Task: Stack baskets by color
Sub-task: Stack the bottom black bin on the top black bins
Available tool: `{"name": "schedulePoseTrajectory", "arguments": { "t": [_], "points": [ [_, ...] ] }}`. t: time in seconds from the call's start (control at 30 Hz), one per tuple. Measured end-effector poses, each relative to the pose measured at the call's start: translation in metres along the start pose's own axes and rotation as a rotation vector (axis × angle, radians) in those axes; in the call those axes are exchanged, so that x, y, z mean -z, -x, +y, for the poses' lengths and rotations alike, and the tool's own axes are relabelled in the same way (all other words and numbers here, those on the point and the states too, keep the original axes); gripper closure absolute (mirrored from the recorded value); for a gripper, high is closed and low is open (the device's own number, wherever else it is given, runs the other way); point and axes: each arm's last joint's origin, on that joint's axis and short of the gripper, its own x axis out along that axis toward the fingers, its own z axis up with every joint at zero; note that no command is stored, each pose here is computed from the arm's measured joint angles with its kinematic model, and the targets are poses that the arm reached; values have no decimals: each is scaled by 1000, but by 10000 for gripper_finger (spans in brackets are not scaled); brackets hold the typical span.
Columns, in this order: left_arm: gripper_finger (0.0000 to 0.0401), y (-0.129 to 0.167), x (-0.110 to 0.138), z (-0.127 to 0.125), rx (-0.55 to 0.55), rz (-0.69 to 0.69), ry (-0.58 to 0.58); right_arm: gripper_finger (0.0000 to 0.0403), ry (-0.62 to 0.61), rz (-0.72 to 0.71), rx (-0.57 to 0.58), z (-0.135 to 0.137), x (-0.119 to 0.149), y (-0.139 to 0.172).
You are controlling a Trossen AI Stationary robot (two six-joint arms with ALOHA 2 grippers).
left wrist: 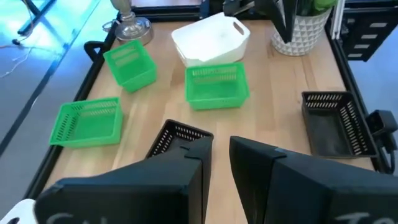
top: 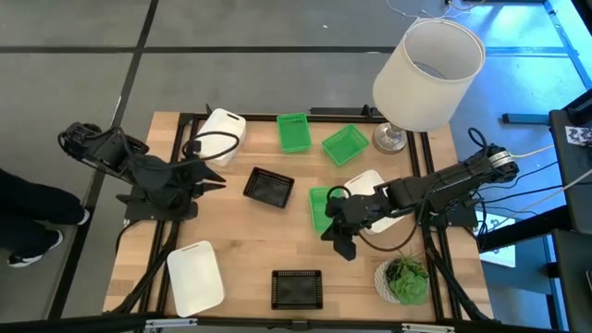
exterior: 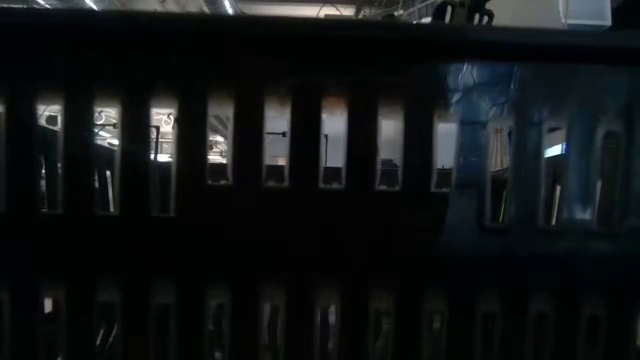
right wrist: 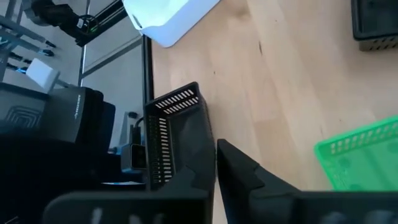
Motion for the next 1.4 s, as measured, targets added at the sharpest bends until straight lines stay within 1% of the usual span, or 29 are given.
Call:
{"name": "schedulePoseTrajectory", "arguments": {
  "t": [0.13, 0.2, 0.27, 0.3, 0.37, 0.4, 0.47, 0.63, 0.73, 0.87, 1.07, 1.2, 1.3, 1.4],
  "points": [
    [351, 4, 1, 1, 13, -10, 0, 364, -6, -2, 6, -2, -2, 0],
    [351, 4, 1, 0, 18, -9, -8, 347, -34, -6, 10, -4, -3, 0],
    [351, 5, 2, -1, 24, 0, -19, 327, -35, -10, 15, -6, -4, 0],
    [351, 5, 3, -1, 29, 8, -26, 318, -2, -13, 13, -6, -5, 0],
    [351, 6, 6, -2, 33, 30, -44, 303, 121, -24, 6, -5, -6, 0],
    [351, 6, 7, -2, 33, 42, -54, 299, 171, -32, -1, -4, -6, 0],
    [351, 6, 9, -2, 34, 57, -66, 296, 236, -65, -30, 1, -8, 0],
    [351, 7, 11, -2, 29, 71, -80, 295, 363, -111, -86, 26, -18, 15],
    [351, 7, 11, -2, 26, 76, -84, 295, 398, -117, -101, 40, -27, 22],
    [351, 7, 11, -2, 26, 77, -84, 295, 442, -69, -66, 50, -40, 20],
    [351, 7, 13, -1, 21, 91, -92, 295, 424, 97, 32, 59, -56, -5],
    [351, 7, 13, -1, 21, 92, -94, 295, 364, 190, 71, 61, -61, -30],
    [351, 7, 13, -1, 21, 92, -94, 295, 300, 280, 28, 61, -59, -50],
    [351, 7, 13, -1, 21, 92, -95, 295, 278, 356, -31, 60, -54, -66]
  ]
}}
